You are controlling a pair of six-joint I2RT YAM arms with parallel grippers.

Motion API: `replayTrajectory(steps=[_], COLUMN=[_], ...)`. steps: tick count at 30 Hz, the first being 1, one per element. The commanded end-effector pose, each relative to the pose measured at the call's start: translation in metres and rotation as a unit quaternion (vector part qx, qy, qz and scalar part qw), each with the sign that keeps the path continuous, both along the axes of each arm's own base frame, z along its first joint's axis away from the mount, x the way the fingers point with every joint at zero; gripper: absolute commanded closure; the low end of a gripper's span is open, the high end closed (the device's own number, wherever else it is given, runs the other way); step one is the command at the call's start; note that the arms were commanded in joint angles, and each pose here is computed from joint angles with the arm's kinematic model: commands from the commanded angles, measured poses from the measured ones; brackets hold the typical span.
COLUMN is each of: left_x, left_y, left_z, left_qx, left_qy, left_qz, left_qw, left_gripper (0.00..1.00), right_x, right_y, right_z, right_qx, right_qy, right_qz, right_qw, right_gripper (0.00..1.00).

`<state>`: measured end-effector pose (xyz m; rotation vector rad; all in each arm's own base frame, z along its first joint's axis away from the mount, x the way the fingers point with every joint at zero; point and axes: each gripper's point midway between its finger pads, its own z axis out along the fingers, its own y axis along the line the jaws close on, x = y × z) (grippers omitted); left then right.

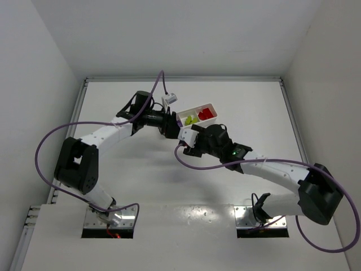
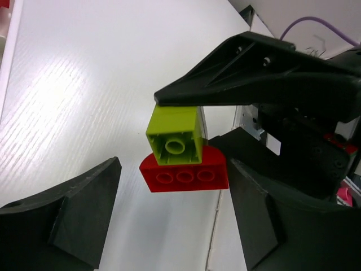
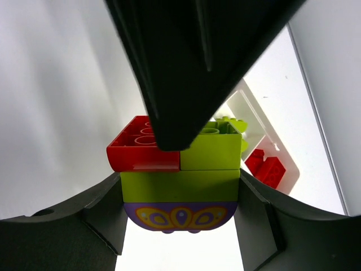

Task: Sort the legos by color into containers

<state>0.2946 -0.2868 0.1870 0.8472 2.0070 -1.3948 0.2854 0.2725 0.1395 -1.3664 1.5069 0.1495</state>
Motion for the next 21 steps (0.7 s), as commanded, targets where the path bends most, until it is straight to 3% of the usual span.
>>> replayTrajectory(steps=[1,13,21], left_x=[0.001,0.007,0.005], left_y=[0.001,-0.003,-0.008], left_z=[0.003,0.009,0.014], left_qx=[0.0,-0.009,-0.031], left_qy=[-0.01,-0.017,-0.004], left_qz=[0.002,-0.002,-0.016], left_qw=[1.0,1.0,0.999], left_gripper=[0.16,0.15,0.21], right_x=[0.011,-0.004,-0.006], right_y=[0.001,0.02,0.023], right_z=[0.031,0.039,0.039], right_qx=[0.039,0.054,0.055], right_qy=[-0.04,-0.029,-0.029], right_qz=[-0.02,0.031,0.036], right_qw=[0.998,0.998,0.997], right_gripper=[1.0,1.0,1.0])
